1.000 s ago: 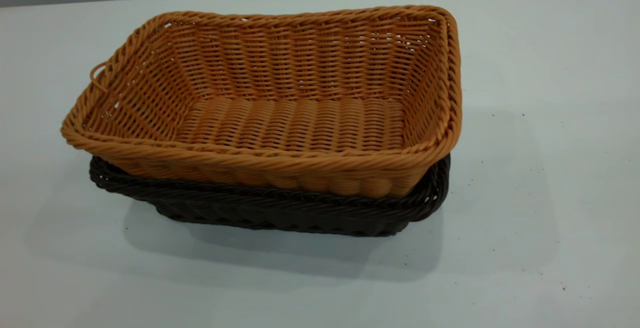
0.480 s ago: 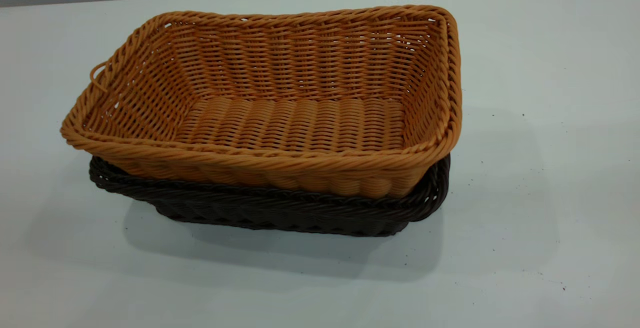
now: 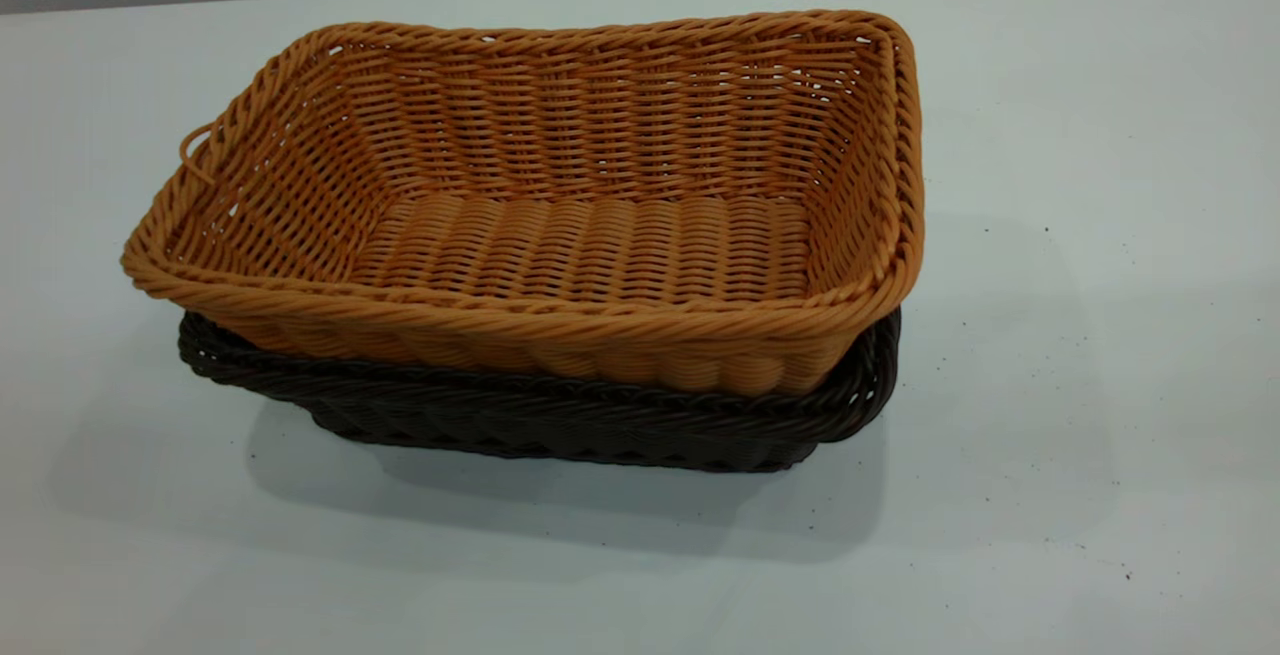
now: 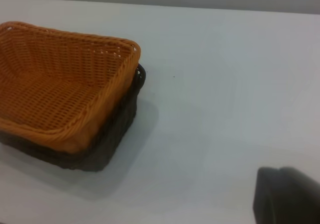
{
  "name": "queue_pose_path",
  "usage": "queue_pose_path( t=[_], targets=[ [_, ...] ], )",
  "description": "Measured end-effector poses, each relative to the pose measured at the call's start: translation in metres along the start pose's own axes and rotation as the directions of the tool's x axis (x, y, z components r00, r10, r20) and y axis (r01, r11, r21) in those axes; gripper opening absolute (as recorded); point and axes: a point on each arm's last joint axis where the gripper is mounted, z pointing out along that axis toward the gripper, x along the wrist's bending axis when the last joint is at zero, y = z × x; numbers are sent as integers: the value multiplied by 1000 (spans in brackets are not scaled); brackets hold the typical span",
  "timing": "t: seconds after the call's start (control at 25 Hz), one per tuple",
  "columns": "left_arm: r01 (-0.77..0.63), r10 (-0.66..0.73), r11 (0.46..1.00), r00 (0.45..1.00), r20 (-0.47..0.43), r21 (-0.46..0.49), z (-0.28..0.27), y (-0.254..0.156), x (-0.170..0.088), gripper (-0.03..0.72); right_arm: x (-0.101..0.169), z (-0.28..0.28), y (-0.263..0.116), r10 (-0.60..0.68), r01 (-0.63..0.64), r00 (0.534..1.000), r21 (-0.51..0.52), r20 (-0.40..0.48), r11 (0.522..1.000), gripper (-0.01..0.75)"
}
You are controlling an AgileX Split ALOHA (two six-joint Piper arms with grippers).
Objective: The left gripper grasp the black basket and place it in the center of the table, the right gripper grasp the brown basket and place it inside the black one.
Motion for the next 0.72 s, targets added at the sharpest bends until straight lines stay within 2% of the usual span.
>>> queue_pose_path(
  t=[0.44,0.64,0.72],
  targets=[
    [18,-18,1000,1000,-22,16,11,-6,3,-1,0,0,0,0,0,1000,2,-4,1000,6],
    [32,-31,996,999,-9,85,27,-20,2,-1,0,0,0,1,-1,1000,2,-5,1000,6],
    [39,-38,997,999,-8,73,28,-21,2,-1,0,0,0,1,-1,1000,2,-6,1000,6]
  ],
)
